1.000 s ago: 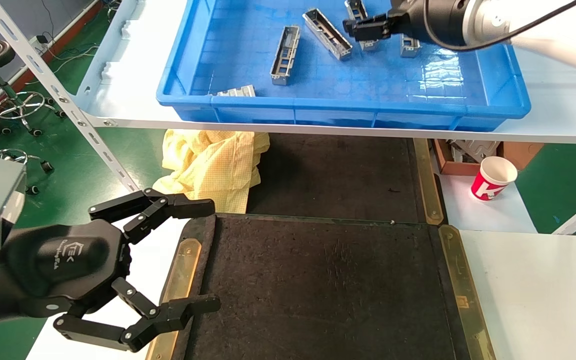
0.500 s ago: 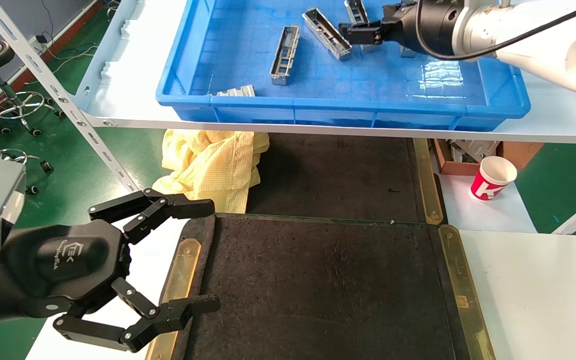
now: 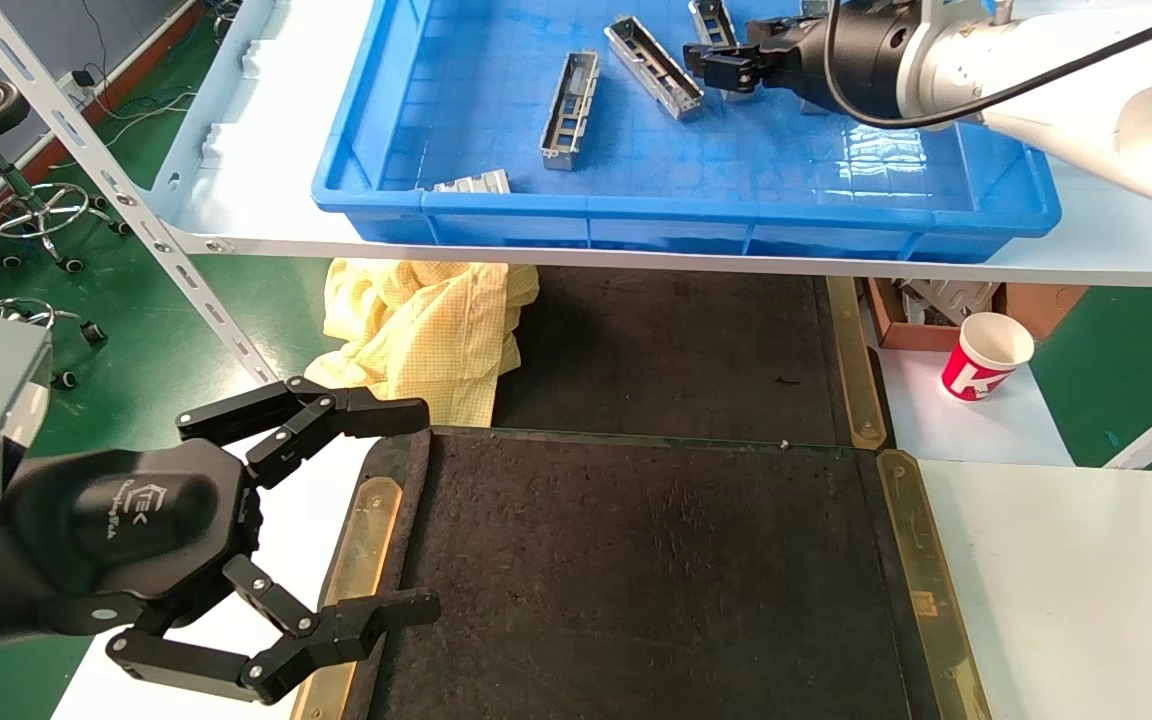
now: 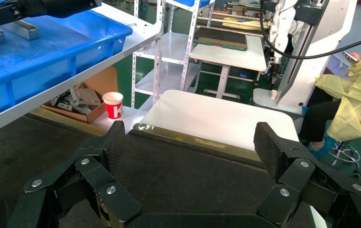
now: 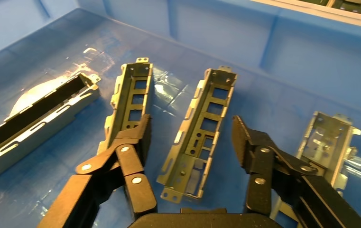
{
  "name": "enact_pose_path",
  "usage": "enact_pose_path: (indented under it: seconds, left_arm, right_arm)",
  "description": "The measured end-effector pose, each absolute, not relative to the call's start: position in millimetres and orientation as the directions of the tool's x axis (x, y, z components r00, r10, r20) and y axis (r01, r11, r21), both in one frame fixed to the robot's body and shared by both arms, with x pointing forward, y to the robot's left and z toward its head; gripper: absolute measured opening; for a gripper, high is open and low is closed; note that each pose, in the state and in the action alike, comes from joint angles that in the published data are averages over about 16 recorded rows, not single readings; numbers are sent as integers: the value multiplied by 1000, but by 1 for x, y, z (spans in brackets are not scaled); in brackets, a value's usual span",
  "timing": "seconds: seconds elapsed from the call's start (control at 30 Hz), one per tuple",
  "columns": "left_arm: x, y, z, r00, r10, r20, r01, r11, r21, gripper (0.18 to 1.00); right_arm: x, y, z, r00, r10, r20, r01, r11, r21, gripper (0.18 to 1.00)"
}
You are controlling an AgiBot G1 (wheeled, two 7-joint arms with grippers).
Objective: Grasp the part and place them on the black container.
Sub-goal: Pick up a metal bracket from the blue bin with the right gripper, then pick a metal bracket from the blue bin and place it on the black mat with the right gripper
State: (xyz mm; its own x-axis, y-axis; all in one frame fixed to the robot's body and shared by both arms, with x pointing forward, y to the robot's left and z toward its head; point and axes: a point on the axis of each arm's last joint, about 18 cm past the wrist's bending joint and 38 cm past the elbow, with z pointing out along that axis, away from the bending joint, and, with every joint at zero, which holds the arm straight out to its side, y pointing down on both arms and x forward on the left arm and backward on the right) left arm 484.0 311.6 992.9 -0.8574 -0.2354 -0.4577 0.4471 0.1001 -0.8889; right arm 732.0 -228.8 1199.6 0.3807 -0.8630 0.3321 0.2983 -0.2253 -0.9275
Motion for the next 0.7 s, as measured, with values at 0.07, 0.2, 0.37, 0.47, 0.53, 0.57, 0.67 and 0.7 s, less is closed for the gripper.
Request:
enact_pose_path:
  seconds: [0.07, 0.2, 0.37, 0.47, 0.53, 0.57, 0.67, 0.7]
  left_arm:
    - [484, 312, 993, -857, -235, -458, 447, 100, -889, 1001]
    - [484, 312, 993, -857, -235, -458, 447, 100, -889, 1001]
    - [484, 312, 993, -857, -235, -458, 447, 100, -889, 1001]
    - [484, 312, 993, -857, -235, -458, 447, 100, -889, 1001]
    - [484, 312, 993, -857, -235, -458, 447, 100, -889, 1001]
    - [484, 312, 993, -857, -235, -458, 447, 100, -889, 1001]
    - [484, 312, 993, -857, -235, -458, 447, 100, -889, 1001]
    - [484, 312, 993, -857, -235, -458, 447, 100, -889, 1001]
  right_arm:
    - [733, -228, 1199, 380, -862, 335, 297, -229, -927, 689]
    - [734, -229, 1197, 374, -863, 340, 293, -238, -926, 590]
    - [734, -230, 1196, 366, -865, 345, 291, -245, -925, 481]
    - [734, -230, 1198, 360, -865, 349, 294, -249, -923, 423]
    - [733, -231, 1201, 356, -865, 352, 298, -252, -921, 396]
    - [732, -231, 1203, 354, -866, 354, 301, -253, -919, 383]
    - [729, -232, 1211, 347, -866, 361, 314, -255, -915, 353]
    - [727, -233, 1214, 344, -865, 364, 320, -256, -912, 349]
